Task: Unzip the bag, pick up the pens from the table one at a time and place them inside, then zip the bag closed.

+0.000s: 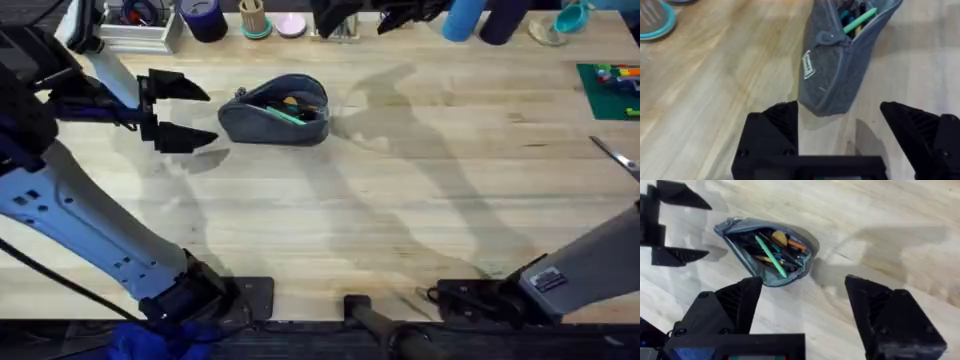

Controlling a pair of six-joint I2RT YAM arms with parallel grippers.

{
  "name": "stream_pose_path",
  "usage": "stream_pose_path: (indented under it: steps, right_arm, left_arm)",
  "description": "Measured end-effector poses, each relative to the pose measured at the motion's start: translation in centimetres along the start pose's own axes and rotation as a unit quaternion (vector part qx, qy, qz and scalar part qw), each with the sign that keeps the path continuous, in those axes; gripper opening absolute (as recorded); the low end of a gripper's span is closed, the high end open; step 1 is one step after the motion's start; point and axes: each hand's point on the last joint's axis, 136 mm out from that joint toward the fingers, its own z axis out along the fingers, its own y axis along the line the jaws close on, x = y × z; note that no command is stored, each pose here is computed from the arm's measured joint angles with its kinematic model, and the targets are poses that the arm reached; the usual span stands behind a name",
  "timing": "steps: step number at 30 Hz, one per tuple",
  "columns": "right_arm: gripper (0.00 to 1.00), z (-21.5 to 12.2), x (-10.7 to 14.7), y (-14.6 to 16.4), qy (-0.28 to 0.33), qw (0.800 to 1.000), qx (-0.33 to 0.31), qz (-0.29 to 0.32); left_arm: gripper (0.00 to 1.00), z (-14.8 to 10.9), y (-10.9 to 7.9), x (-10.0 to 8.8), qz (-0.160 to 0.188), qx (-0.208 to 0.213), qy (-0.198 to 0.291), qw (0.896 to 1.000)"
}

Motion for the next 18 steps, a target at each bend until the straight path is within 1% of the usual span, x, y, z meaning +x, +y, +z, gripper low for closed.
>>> stream_pose_path:
  steps: [3, 9, 14, 18]
  right_arm:
    - [0.996, 0.1, 0.3, 0.3, 0.004, 1.0, 0.004, 0.003]
    - [0.996, -0.1, -0.1, 1.0, -0.003, 1.0, 0.005, 0.006]
    - [0.996, 0.4, -0.6, 2.7, -0.006, 1.0, -0.004, -0.005]
    - [0.996, 1.5, -0.9, 4.2, -0.002, 1.0, -0.012, -0.018]
  left_arm:
    - [0.992, 0.0, 0.6, 0.2, 0.008, -0.01, 0.003, 1.0]
    - [0.992, 0.0, 0.8, 0.1, 0.001, -0.015, -0.003, 1.0]
    - [0.993, 0.0, 0.8, 0.0, -0.003, -0.015, -0.004, 1.0]
    - [0.993, 0.0, 0.8, 0.0, -0.005, -0.015, -0.004, 1.0]
